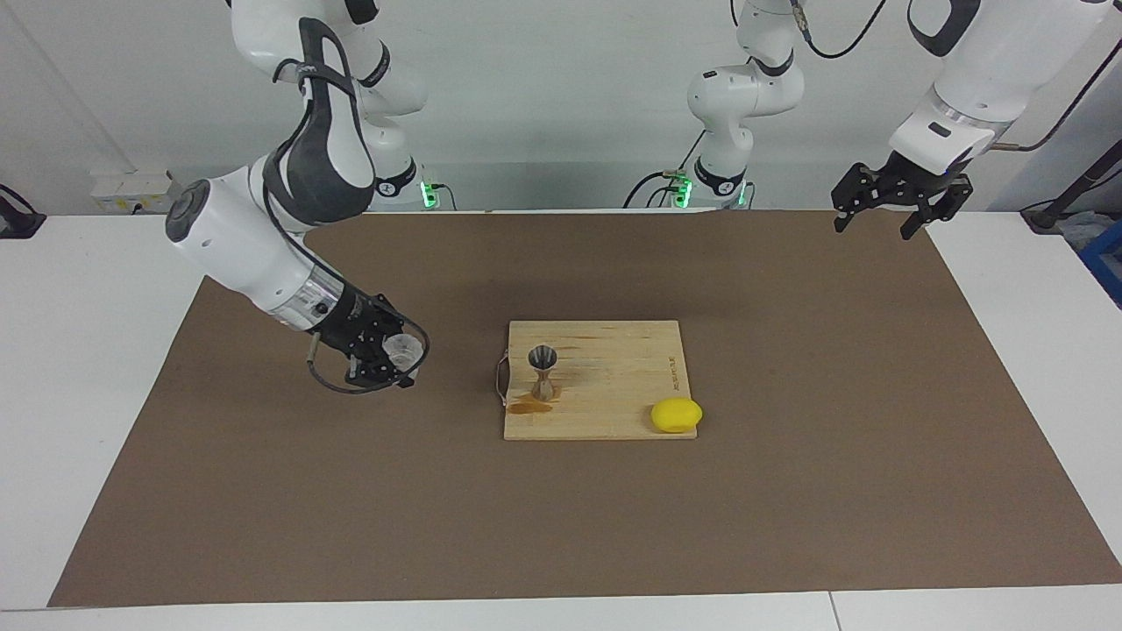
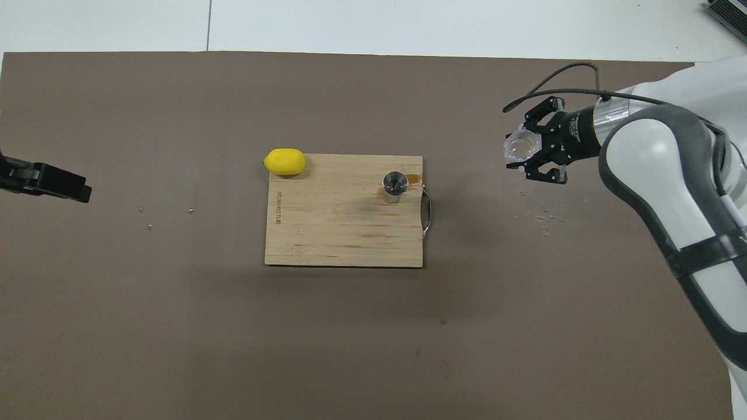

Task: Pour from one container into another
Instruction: 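Return the left arm to rest while the right gripper lifts the glass, then carry the clear glass with the right gripper above the dark cup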

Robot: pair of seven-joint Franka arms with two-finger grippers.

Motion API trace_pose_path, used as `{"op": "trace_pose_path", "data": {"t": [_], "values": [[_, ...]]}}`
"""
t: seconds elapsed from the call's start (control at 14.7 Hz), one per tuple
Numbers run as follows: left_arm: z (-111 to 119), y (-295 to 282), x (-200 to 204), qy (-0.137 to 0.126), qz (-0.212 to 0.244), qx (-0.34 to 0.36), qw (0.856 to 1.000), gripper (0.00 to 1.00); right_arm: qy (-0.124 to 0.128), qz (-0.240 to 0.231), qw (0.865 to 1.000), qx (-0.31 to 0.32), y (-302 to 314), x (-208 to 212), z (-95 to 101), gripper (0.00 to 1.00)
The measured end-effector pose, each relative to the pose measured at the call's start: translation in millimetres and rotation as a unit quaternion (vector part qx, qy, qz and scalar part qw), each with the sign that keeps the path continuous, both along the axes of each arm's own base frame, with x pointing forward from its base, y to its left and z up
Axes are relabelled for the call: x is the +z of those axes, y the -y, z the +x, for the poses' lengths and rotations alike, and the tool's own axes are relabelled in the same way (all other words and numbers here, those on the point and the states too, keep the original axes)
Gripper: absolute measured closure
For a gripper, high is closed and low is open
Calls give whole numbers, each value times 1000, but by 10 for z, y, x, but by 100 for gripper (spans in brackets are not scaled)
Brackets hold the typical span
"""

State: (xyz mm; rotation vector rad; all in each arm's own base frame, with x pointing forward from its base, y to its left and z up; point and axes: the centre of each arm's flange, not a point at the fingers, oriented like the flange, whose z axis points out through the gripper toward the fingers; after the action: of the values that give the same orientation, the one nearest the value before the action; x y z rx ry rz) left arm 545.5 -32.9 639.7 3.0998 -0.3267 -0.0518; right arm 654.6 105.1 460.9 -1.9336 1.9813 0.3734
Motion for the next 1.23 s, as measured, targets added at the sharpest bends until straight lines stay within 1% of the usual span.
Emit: {"op": "trace_pose_path", "data": {"t": [0.14, 0.2, 0.34, 0.55, 0.68, 0.96, 1.23], "values": [[-57, 24, -49, -8, 2, -2, 1000, 0, 0, -29, 1000, -3, -393, 69, 57, 49], [-89, 26, -95, -13, 3, -2, 1000, 0, 4, -41, 999, 5, -584, 84, 66, 49], [-127, 14, -120, -14, 4, 0, 1000, 0, 11, -60, 998, 22, -903, 90, 68, 49], [-139, -29, -94, -10, 4, 4, 1000, 0, 24, -70, 997, 29, -1120, 118, 153, 49], [-143, -30, -55, -6, 4, 4, 1000, 0, 35, -92, 994, 42, -1217, 109, 184, 49], [-152, -15, -37, -4, 4, 3, 1000, 0, 46, -134, 987, 79, -1508, 62, 104, 49], [-147, -18, -37, -2, 4, 4, 1000, 0, 47, -164, 980, 107, -1728, -77, 34, 49]]}}
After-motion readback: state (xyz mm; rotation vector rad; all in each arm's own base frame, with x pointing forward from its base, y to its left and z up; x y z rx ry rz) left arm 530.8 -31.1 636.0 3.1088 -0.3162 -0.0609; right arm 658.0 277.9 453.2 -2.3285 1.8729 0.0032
